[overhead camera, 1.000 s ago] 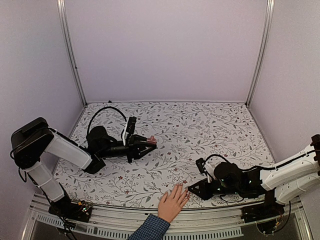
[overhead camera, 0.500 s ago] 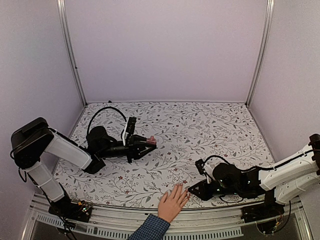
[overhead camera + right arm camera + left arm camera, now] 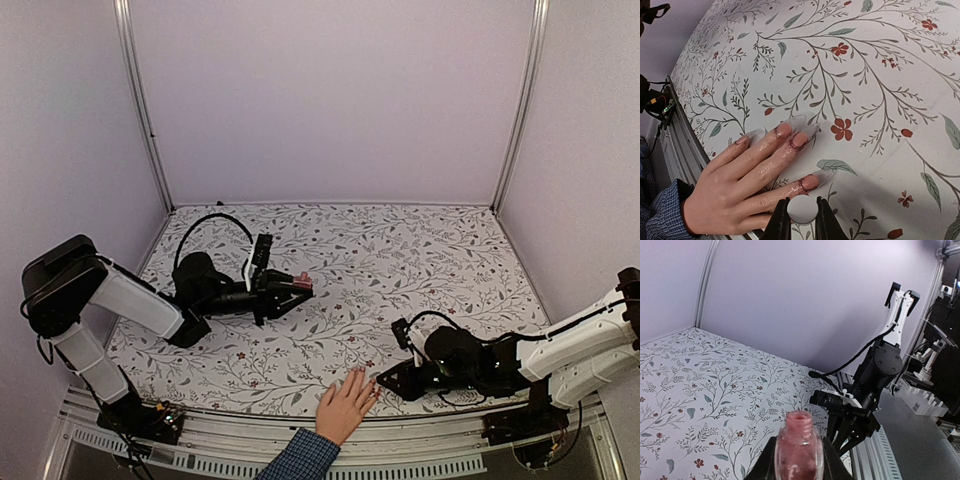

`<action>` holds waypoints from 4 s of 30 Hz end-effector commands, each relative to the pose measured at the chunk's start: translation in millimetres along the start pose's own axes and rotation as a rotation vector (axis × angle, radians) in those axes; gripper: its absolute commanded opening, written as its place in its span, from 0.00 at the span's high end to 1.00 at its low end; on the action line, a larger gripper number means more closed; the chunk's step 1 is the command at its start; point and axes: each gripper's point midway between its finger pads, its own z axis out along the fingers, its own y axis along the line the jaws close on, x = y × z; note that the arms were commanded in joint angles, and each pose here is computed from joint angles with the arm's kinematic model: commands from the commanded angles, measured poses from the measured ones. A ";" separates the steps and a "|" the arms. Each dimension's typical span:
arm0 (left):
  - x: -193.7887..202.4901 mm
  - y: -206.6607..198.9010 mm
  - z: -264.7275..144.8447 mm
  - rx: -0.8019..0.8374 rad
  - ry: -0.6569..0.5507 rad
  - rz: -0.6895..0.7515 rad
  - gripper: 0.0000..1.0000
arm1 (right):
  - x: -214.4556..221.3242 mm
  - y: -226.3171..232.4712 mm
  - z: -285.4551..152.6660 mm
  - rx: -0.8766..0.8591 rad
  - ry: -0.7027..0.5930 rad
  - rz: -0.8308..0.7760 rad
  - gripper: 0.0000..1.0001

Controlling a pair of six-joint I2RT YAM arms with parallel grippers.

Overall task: Paint the nails
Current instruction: Paint the nail polish on the nail.

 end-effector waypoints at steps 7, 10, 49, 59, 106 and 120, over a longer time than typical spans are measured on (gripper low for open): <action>-8.6 0.8 -3.8 0.005 -0.029 0.030 1.00 | -0.6 -7.1 0.9 0.048 -0.008 0.010 1.00; -8.6 1.7 -3.7 0.002 -0.029 0.030 1.00 | -0.8 -8.4 0.1 0.052 -0.012 0.014 1.00; -7.0 2.0 -4.4 0.006 -0.029 0.024 1.00 | -5.8 13.8 -3.1 -0.070 -0.033 -0.027 1.00; -7.0 2.1 -5.0 0.006 -0.030 0.025 1.00 | -6.7 11.9 -5.1 -0.067 -0.046 -0.022 1.00; -4.8 3.7 -6.0 0.003 -0.029 0.017 1.00 | -6.5 -4.7 -1.2 0.026 -0.049 0.023 1.00; -4.6 4.5 -6.9 0.001 -0.029 0.014 1.00 | -15.3 4.6 -18.4 -0.060 -0.120 0.008 1.00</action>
